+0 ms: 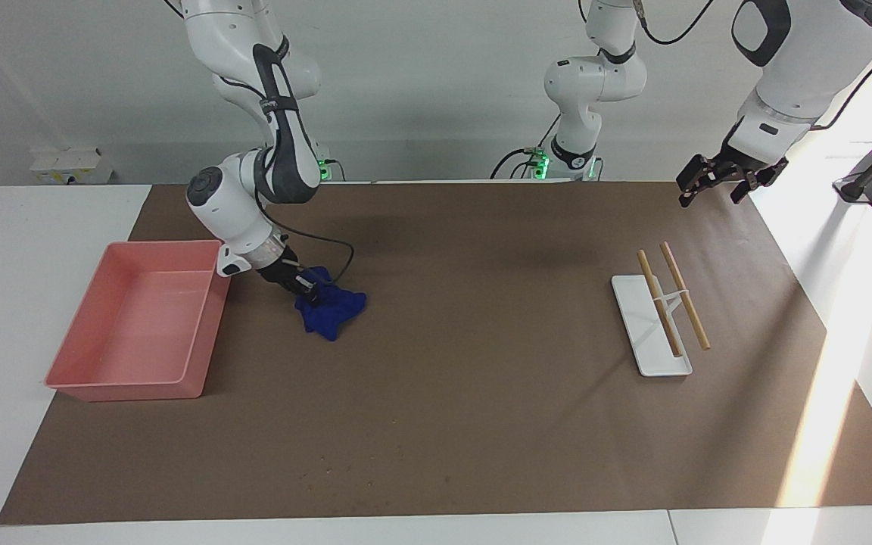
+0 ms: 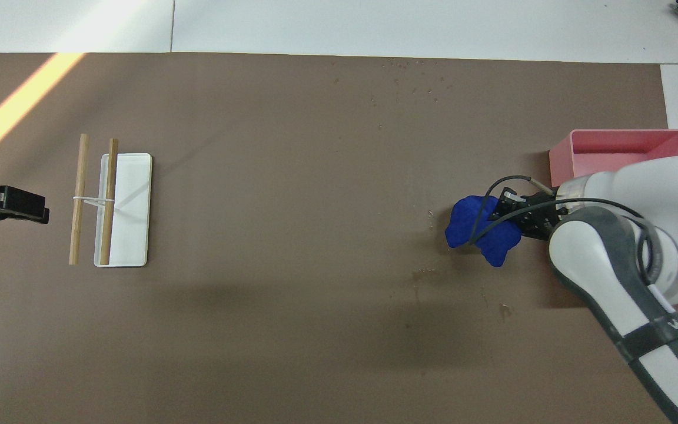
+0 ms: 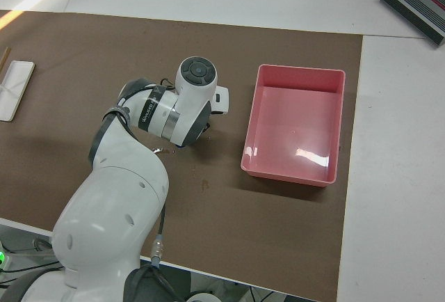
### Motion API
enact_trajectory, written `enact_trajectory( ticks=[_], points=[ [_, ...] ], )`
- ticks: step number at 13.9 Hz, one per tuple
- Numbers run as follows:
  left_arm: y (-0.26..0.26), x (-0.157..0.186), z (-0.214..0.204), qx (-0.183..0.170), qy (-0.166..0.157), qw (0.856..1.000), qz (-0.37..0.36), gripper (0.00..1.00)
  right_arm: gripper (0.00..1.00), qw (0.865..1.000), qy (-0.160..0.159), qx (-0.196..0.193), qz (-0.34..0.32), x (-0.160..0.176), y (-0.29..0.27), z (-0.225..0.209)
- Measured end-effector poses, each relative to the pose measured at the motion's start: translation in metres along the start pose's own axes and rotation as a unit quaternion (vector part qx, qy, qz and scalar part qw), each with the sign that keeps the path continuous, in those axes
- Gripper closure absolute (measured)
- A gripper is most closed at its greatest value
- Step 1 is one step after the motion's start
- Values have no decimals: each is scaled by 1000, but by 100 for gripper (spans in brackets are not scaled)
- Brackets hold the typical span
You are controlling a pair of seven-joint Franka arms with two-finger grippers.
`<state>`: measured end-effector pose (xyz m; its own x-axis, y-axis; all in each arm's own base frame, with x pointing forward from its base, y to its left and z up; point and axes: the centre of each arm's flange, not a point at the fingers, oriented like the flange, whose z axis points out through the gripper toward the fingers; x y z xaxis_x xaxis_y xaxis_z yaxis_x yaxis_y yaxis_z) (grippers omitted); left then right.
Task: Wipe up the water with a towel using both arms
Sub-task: 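Carry the towel into the pink bin with the right gripper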
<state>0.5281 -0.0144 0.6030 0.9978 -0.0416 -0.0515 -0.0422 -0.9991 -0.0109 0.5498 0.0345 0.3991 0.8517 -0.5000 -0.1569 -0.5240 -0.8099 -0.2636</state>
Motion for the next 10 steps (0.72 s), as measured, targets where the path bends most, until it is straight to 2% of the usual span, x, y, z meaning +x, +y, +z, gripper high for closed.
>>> enact_trajectory(
  ticks=[3,6,10],
  points=[
    [14,1,-1,1,3,1000,12,0,81,999,12,-41,-33,7,-6,-66],
    [13,1,-1,1,5,1000,12,0,81,992,44,-102,-62,15,-6,-121],
    [13,2,-2,1,9,1000,12,0,81,976,76,-157,-130,49,37,-145]
  ],
)
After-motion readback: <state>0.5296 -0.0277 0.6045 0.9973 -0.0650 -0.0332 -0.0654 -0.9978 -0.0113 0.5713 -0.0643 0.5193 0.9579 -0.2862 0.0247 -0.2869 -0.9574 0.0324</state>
